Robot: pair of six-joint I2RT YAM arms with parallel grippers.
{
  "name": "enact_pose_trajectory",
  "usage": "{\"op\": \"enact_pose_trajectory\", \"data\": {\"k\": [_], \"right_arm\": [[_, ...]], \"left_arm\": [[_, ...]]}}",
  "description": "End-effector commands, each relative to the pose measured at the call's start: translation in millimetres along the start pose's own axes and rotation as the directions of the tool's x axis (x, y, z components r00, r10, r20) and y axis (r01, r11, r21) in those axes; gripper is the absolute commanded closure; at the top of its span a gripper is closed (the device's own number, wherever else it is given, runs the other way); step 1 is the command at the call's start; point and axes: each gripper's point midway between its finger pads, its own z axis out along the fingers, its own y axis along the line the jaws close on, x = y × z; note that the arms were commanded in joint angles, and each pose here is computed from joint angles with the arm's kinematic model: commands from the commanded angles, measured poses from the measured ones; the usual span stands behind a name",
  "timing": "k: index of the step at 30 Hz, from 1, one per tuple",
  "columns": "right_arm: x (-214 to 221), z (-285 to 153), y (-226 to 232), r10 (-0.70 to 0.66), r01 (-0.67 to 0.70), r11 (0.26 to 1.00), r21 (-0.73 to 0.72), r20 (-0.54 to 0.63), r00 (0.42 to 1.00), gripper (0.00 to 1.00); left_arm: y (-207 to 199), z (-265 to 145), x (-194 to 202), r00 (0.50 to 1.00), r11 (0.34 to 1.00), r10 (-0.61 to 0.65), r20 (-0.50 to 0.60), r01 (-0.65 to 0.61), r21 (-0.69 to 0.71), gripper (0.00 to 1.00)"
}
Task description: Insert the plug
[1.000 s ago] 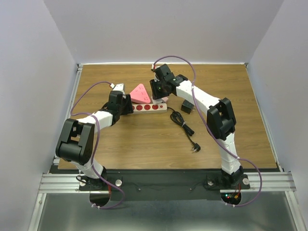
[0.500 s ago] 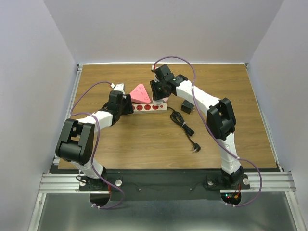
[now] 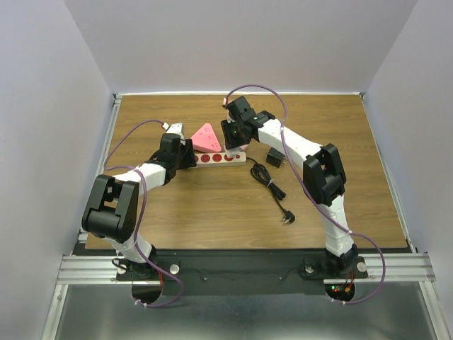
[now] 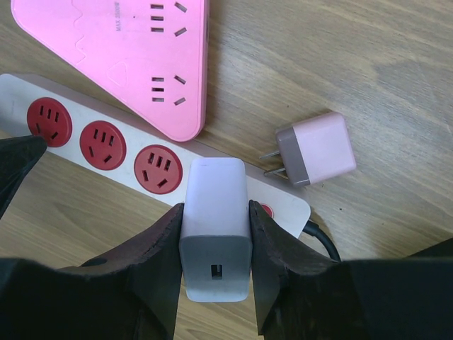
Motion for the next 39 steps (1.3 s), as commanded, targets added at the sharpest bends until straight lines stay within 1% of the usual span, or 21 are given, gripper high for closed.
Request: {"op": "enact_pose_trajectory", "data": {"k": [1,18,28,30,33,36,39], "right_arm": [[2,5,2,-0.005,0.005,1.0,-0.005,-0.005,1.0,1.0],[5,12,4,0.007,-0.007,1.0,-0.008,-0.018,1.0,1.0],[11,15,2,0.001,-0.001,1.0,0.017,-0.033,0.999,1.0],[10,17,0,-0.001,0.002,0.999,0.048,-0.026,1.0,1.0],[8,19,3,0.0,0.001,0.999,0.052,-0.02,1.0,1.0],[10,24,3,-0.004,0.006,0.997,0.074,-0.021,1.0,1.0],[6,26,4,-0.006,0.006,0.995,0.097,-0.006,1.0,1.0]], "left_arm": [[-21,-1,-8,1.0,0.996,0.001,-0.003,0.0,0.085,0.33],[-26,0,-7,1.0,0.995,0.005,-0.005,-0.005,0.097,0.33],[-28,-2,-6,1.0,0.994,0.004,-0.006,-0.003,0.105,0.33],[-30,-2,-7,1.0,0.994,0.005,-0.005,-0.004,0.11,0.33],[-31,-3,-5,1.0,0.994,0.005,-0.007,-0.004,0.112,0.33],[-31,-2,-1,1.0,0.993,0.006,-0.018,-0.004,0.114,0.34],[-32,-2,3,1.0,0.993,0.008,-0.022,-0.005,0.118,0.39]]}}
